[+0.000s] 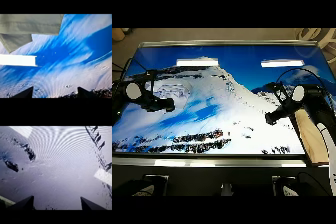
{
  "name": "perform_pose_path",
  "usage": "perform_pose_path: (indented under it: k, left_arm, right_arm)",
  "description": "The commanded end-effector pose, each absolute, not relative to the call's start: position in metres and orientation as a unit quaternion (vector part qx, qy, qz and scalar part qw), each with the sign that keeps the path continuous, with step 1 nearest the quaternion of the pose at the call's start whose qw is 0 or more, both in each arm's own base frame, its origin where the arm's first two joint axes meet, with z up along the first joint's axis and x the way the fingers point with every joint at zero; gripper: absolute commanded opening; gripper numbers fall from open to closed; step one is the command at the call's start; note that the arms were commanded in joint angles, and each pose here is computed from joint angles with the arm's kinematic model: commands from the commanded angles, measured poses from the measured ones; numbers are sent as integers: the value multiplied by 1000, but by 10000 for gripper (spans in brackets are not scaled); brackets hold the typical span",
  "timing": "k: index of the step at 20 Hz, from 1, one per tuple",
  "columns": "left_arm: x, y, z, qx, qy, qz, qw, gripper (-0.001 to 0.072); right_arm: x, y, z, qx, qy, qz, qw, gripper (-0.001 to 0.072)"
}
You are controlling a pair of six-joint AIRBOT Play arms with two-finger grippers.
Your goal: Fold the shirts.
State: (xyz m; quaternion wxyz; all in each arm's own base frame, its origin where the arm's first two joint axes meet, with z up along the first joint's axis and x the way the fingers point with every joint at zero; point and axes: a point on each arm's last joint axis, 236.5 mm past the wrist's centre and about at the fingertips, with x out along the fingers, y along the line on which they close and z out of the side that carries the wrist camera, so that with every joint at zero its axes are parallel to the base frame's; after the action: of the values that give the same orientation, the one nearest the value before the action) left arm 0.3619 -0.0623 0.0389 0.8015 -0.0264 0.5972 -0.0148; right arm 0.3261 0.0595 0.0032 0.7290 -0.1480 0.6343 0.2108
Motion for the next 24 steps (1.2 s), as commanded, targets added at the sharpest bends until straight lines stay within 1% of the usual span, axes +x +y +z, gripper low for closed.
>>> perform_pose_path:
  k: [1,19,20,22,24]
  left_arm:
    - [362,-62,39,-26,597,-15,802,672]
    - [362,-62,39,-27,597,-15,802,672]
    - [367,-63,40,-29,588,-15,809,673]
    - [393,-67,50,-36,541,-22,840,672]
    - [417,-73,64,-49,490,-28,870,673]
  right_arm:
    - [326,60,3,-148,634,211,729,621]
    - [326,60,3,-148,634,211,729,621]
    - [326,60,3,-148,634,211,729,621]
    - [327,60,3,-148,633,211,730,621]
    - [336,61,5,-150,619,208,742,621]
